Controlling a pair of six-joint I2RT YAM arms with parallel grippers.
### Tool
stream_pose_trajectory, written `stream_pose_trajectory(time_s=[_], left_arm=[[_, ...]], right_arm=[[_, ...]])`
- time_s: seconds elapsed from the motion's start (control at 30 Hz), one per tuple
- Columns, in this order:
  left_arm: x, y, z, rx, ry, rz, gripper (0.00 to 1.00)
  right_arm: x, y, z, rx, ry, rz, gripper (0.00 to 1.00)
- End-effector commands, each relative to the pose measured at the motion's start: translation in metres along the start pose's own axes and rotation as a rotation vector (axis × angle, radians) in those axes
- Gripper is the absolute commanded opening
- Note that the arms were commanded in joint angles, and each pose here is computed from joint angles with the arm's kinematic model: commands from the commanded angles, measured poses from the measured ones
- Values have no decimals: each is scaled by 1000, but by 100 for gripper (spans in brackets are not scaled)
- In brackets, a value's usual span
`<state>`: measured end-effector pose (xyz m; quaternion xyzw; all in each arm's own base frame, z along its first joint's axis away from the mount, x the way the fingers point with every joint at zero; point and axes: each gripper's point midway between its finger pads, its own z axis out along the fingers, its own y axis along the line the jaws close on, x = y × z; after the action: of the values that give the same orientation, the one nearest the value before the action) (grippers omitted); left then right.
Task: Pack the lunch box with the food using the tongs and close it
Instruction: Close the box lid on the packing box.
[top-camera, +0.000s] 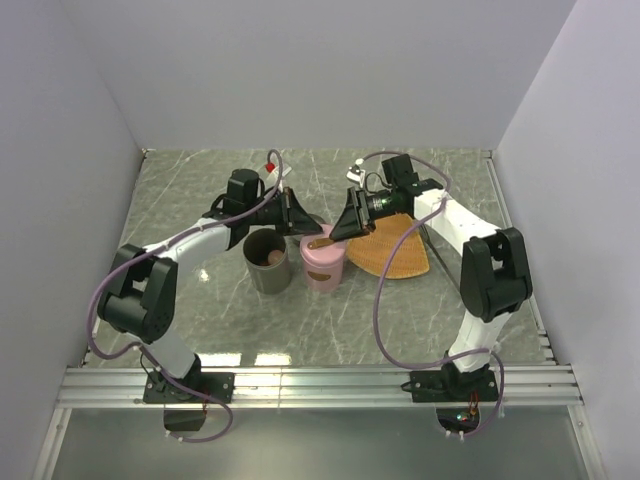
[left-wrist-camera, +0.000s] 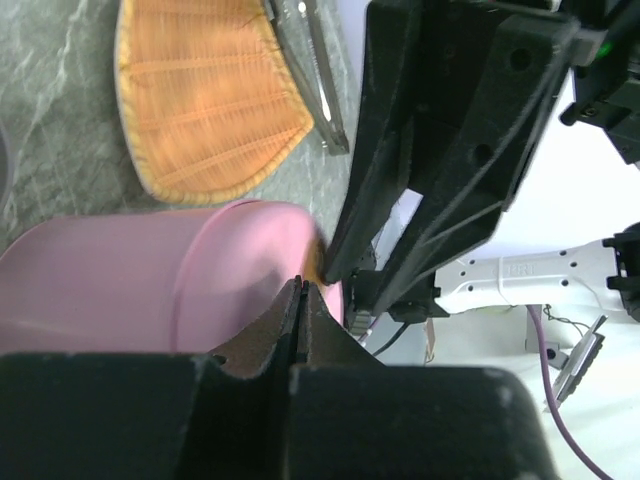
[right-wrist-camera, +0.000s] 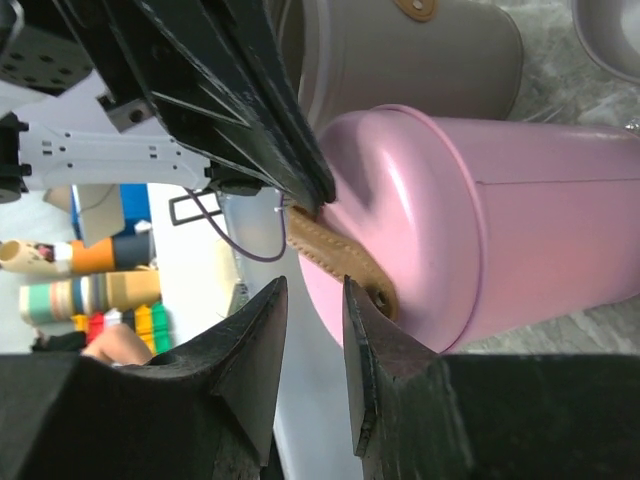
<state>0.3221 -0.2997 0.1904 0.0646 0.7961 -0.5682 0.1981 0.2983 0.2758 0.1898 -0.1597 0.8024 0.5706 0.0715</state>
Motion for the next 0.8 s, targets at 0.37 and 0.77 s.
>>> stream_pose_trajectory(time_s=[0.37, 0.77], left_arm=[[-5, -64, -35, 105, -43, 168, 3], [18, -9, -30, -90, 31, 112, 0]], right_arm=[[3, 54, -9, -21, 13, -202, 37], [7, 27, 14, 44, 47, -136, 37]])
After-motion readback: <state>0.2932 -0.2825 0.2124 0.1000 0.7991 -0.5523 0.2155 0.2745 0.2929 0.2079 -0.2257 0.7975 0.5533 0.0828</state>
